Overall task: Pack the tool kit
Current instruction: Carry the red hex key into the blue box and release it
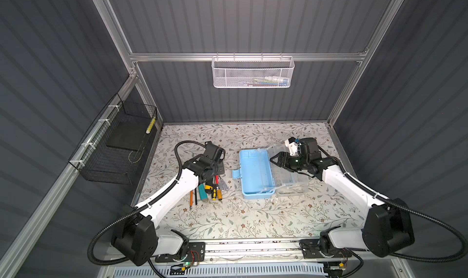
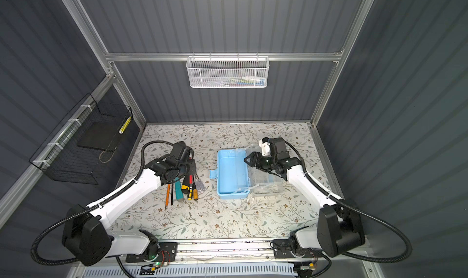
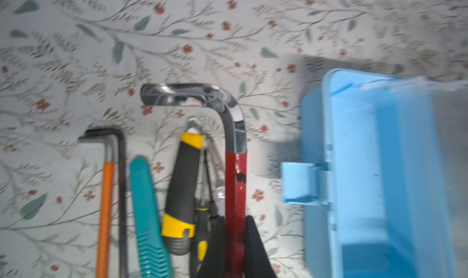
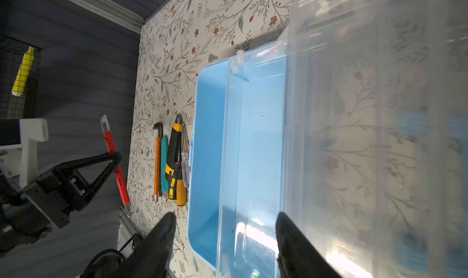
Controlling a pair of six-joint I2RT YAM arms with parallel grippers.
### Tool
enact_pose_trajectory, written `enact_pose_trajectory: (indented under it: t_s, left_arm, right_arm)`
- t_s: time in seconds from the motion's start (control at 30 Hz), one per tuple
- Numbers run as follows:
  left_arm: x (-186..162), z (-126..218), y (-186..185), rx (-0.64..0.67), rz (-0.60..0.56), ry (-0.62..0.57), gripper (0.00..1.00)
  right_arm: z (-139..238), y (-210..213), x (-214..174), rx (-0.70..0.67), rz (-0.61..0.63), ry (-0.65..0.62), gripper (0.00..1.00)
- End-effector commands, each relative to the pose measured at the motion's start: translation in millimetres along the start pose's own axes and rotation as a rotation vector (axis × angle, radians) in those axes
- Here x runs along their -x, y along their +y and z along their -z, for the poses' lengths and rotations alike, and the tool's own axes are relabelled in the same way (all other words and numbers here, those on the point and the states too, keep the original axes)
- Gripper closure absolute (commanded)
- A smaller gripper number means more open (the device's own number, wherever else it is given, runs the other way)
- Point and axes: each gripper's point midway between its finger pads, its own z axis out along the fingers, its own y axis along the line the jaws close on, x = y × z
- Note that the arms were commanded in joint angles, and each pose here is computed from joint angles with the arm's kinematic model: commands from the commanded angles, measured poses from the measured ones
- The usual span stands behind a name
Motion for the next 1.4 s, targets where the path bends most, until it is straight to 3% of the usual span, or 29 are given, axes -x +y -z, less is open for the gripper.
enact_pose_trajectory:
  t_s: [0.0, 0.17, 0.33, 0.5, 0.67, 1.0, 1.03, 1.1, 1.2, 1.37]
  left_arm:
    - [11.1, -1.2, -49.7, -0.127, 0.03, -0.035, 1.0]
    - [12.9, -18.5, -116.7, -0.264, 0.018, -0.016, 1.0]
    - [-11.8, -46.4, -165.1, -0.316, 0.015, 0.052, 1.0]
    - [-39.1, -80.4, -179.6, -0.299, 0.054, 0.124, 1.0]
    - [-55.5, -101.5, -170.6, -0.239, 0.088, 0.159, 1.0]
    - [-72.0, -127.4, -174.9, -0.226, 0.049, 0.216, 1.0]
    - [-74.1, -128.8, -175.1, -0.226, 0.044, 0.223, 0.97]
    - [-76.9, -131.1, -173.6, -0.219, 0.035, 0.23, 0.79]
    - [-65.5, -128.1, -182.5, -0.244, 0.035, 0.211, 0.61]
    - [-58.4, -122.3, -180.8, -0.256, 0.032, 0.199, 0.55]
  right_arm:
    - [18.4, 5.4, 8.6, -0.014, -0.008, -0.056, 0.37]
    - [30.2, 8.3, 9.9, -0.009, 0.001, -0.081, 0.37]
    - [40.0, 2.8, 7.1, -0.027, 0.008, -0.098, 0.36]
    - [45.2, -3.9, 2.0, -0.033, 0.011, -0.109, 0.36]
    - [46.8, -9.2, -0.3, -0.035, 0.007, -0.112, 0.36]
    - [46.0, -14.0, -0.2, -0.038, 0.004, -0.109, 0.34]
    - [45.5, -13.7, 0.1, -0.037, 0.003, -0.108, 0.34]
    - [45.4, -12.7, 0.9, -0.033, 0.004, -0.108, 0.33]
    - [45.7, -11.2, 2.7, -0.031, 0.005, -0.11, 0.32]
    - [48.8, -4.7, 7.7, -0.021, 0.017, -0.111, 0.32]
